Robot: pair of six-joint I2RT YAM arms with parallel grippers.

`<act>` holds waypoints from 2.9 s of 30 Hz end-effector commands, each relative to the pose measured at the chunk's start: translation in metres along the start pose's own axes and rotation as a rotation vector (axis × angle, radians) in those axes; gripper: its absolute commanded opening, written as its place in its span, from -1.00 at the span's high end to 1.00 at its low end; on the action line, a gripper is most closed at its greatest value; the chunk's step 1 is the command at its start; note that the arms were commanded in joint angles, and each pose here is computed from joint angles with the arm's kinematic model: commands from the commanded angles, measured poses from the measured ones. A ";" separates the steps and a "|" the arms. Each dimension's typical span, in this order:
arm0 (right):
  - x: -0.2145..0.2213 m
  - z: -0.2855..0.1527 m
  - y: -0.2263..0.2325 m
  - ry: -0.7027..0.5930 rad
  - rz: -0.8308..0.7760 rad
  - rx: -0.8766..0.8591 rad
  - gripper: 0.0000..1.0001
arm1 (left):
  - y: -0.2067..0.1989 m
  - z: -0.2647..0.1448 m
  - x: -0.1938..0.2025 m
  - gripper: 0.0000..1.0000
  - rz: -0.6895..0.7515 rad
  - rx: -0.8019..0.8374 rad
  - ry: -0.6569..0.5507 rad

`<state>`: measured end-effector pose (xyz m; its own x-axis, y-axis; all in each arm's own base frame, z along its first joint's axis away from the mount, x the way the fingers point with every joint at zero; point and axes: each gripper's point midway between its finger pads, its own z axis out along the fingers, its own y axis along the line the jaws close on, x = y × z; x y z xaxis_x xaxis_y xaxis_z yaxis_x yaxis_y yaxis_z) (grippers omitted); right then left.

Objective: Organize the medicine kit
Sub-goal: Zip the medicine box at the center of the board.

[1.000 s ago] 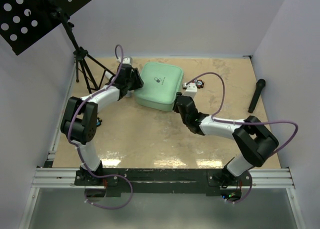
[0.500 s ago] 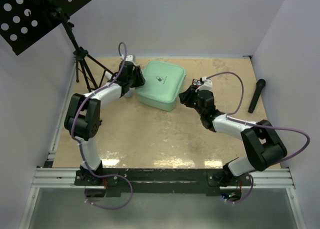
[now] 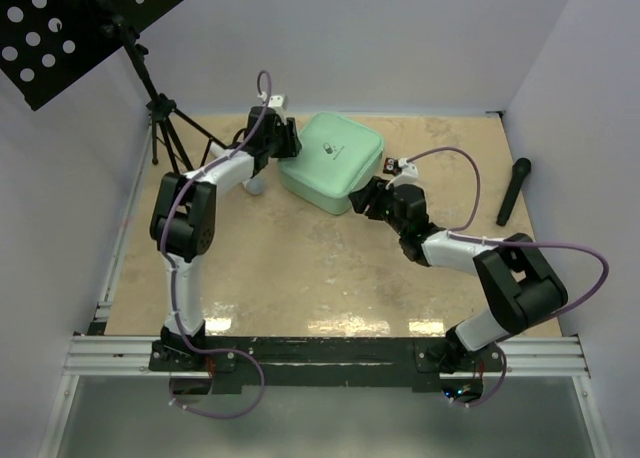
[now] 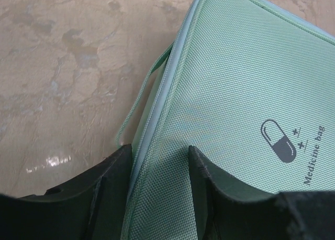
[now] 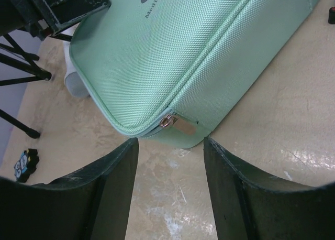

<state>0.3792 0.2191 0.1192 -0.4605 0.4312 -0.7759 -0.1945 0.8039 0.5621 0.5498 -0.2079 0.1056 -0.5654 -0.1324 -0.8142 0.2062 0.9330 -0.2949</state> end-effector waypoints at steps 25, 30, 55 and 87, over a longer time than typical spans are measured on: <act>-0.013 0.017 -0.002 -0.095 -0.158 -0.035 0.06 | -0.015 0.029 -0.009 -0.02 0.268 0.285 0.042; -0.005 0.027 -0.005 -0.063 -0.152 -0.025 0.06 | -0.017 0.028 -0.010 -0.02 0.267 0.292 0.040; 0.000 0.050 0.000 -0.053 -0.191 -0.071 0.10 | -0.028 0.026 -0.005 0.03 0.275 0.360 0.048; -0.037 0.039 0.028 -0.234 -0.325 -0.200 0.13 | -0.034 0.024 0.000 0.04 0.261 0.403 0.057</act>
<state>0.4140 0.2269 0.0892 -0.3365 0.1887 -0.9226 -0.3613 0.8789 0.3115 0.5742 -0.2284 0.1094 -0.4822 0.0918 -0.8713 0.5714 0.7868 -0.2333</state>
